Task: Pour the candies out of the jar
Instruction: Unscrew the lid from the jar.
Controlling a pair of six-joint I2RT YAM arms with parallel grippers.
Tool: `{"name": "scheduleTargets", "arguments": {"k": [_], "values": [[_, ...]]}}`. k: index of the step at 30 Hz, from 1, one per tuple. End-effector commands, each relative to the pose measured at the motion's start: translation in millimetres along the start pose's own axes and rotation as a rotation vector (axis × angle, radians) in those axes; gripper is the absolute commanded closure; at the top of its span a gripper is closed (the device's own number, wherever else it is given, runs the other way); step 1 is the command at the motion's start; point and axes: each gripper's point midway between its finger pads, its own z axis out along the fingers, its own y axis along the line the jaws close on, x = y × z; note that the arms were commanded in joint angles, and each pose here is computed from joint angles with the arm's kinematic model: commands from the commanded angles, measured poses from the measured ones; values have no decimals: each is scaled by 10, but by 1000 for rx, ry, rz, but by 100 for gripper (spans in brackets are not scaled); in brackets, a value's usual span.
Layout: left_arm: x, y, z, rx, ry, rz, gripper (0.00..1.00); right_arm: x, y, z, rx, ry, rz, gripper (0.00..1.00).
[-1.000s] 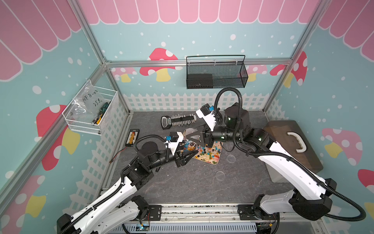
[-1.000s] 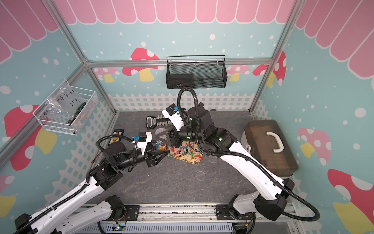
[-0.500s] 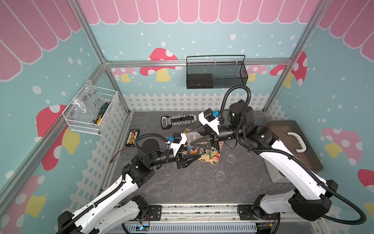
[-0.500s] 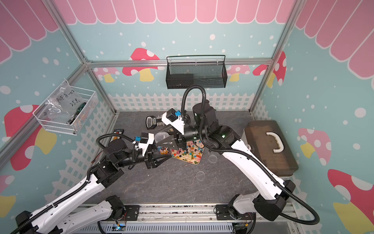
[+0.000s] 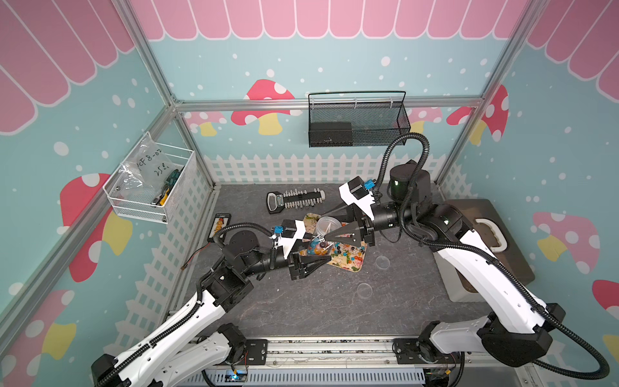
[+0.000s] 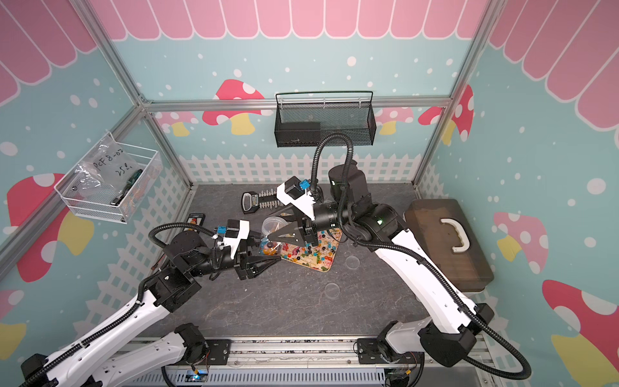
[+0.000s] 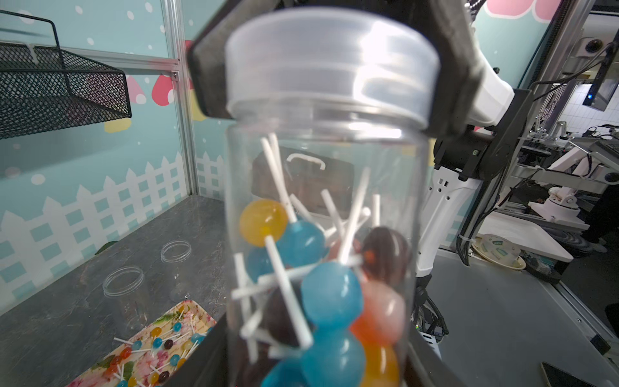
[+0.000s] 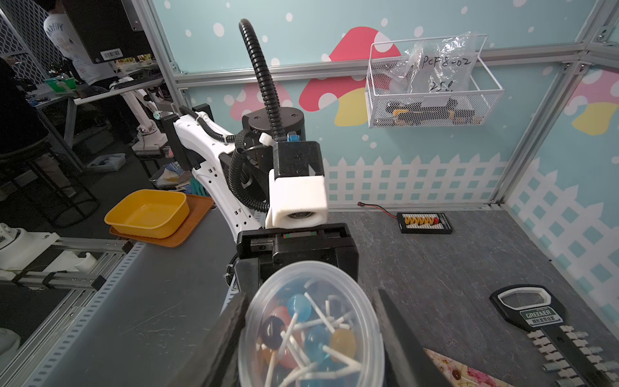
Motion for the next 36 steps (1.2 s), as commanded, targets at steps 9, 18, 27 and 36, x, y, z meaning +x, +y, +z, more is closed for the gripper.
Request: {"name": "scheduleTargets", "arguments": {"k": [9, 18, 27, 36], "values": [[28, 95, -32, -57, -11, -49, 41, -120, 93, -114, 17, -66, -54, 22], [70, 185, -23, -100, -6, -35, 41, -125, -192, -230, 232, -99, 209, 16], [188, 235, -5, -117, 40, -28, 41, 47, -400, -187, 333, -48, 428, 19], [211, 251, 15, -116, 45, -35, 41, 90, -378, -51, 319, 2, 434, 20]]}}
